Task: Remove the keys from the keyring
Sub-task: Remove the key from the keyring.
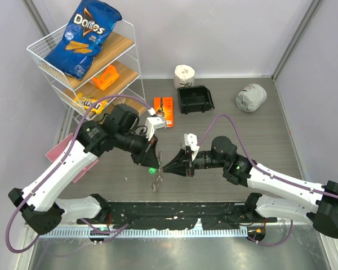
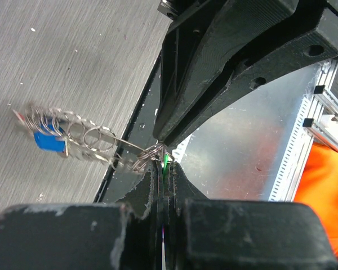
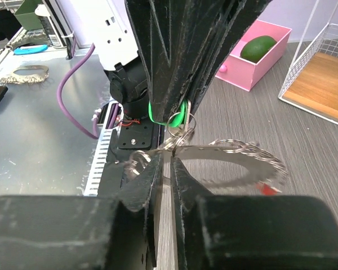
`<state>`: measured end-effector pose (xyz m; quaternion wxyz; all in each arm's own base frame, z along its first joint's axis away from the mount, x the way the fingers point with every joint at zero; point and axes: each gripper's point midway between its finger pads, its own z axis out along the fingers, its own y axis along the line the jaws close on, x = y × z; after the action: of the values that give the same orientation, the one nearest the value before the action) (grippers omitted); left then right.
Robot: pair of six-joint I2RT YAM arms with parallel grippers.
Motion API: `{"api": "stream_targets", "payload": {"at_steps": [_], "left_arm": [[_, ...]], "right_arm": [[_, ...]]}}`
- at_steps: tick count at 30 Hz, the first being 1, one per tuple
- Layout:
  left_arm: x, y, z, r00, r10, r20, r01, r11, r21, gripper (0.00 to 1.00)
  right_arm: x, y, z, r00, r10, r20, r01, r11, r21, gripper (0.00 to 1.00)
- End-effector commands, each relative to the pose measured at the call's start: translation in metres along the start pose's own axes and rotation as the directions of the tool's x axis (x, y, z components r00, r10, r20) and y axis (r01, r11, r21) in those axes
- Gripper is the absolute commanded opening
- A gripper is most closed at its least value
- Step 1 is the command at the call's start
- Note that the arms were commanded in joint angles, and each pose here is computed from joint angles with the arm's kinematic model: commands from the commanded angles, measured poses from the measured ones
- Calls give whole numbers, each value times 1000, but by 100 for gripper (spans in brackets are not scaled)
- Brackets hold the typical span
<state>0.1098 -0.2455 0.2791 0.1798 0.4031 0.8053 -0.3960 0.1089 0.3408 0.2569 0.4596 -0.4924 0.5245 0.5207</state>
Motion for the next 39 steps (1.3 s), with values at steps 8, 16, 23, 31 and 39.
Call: {"api": "stream_targets", "payload": {"at_steps": [8,16,23,31,39], "left_arm": [[-16,-19,-11,994,73,78,-77,996,54,0],[-16,-20,-13,993,79,83,-84,995,54,0],[-14,-25,-17,992,89,90,-96,993,66,0],[-15,-27,-18,990,99,98,-107,992,70,0],[-13,-27,-16,991,100,91,-107,991,76,0]], "right_arm": [[-31,6,3,995,-63,80,65,998,-20,19],[-32,11,-3,994,-86,66,87,996,-21,24],[-29,10,-16,989,-136,67,134,991,21,38],[-37,6,-7,987,-154,51,154,988,9,40],[-46,11,2,987,-139,79,143,988,-50,38]]}}
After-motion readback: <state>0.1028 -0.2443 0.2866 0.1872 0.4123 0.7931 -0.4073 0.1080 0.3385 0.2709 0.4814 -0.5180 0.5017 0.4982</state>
